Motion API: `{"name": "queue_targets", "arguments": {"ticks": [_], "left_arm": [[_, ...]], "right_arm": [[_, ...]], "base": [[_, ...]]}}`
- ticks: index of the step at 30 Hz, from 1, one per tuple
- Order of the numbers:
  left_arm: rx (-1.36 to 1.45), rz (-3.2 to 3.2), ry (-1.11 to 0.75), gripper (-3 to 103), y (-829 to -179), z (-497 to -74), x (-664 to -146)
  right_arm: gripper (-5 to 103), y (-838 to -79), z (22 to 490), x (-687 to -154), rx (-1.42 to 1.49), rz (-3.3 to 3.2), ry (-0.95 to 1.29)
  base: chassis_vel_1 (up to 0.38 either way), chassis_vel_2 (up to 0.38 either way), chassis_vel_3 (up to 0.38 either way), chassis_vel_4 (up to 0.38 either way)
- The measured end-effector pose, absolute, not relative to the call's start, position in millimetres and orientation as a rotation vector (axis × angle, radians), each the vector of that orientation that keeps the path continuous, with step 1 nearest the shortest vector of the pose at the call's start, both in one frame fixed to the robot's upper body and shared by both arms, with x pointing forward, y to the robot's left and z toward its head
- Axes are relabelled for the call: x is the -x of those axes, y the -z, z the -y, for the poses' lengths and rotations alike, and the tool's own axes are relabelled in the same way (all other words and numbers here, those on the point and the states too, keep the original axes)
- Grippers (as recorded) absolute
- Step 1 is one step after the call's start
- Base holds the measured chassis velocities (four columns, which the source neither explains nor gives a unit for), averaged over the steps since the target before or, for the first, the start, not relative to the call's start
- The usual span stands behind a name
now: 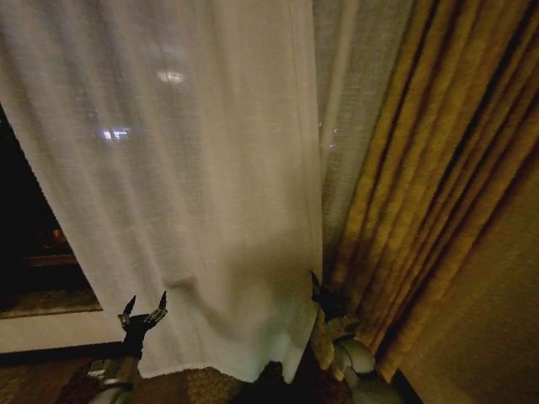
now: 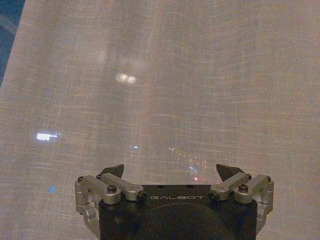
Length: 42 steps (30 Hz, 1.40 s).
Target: Open the curtains by pulling them apart, changing their state from closed to fully open.
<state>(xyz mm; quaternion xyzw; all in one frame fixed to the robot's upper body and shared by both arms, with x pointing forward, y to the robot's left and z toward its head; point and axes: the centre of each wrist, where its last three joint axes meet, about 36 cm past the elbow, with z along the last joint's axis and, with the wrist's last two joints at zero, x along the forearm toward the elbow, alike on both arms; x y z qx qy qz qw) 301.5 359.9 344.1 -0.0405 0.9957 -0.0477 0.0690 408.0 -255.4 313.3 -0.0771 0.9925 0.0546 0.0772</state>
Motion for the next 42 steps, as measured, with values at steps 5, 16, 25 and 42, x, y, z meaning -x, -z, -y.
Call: {"name": "queue_targets", "arguments": {"ticks": [5,16,25,42], "left_arm": [[0.122,-2.998,0.144,100,-344,-360,-302],[0.122,-2.998,0.143,100,-344,-360,-302],[0.123,-2.998,0.143,100,-344,-360,-301],[0.122,-2.998,0.144,100,-344,-360,-302]], "right_arm": [[0,-316,252,-408,0.226,-2.943,-0.16],[0,-314,253,-408,0.216,-2.941,-0.139],[20,-312,252,-395,0.231,-2.968,-0.127],[80,-303,233,-379,0.216,-3.019,0.027]], "base": [[-0.303,-0.269,0.313,0.294],[-0.056,-0.067,0.067,0.058],[0.029,0.025,-0.012,-0.017],[0.0,0.0,0.0,0.0]]}}
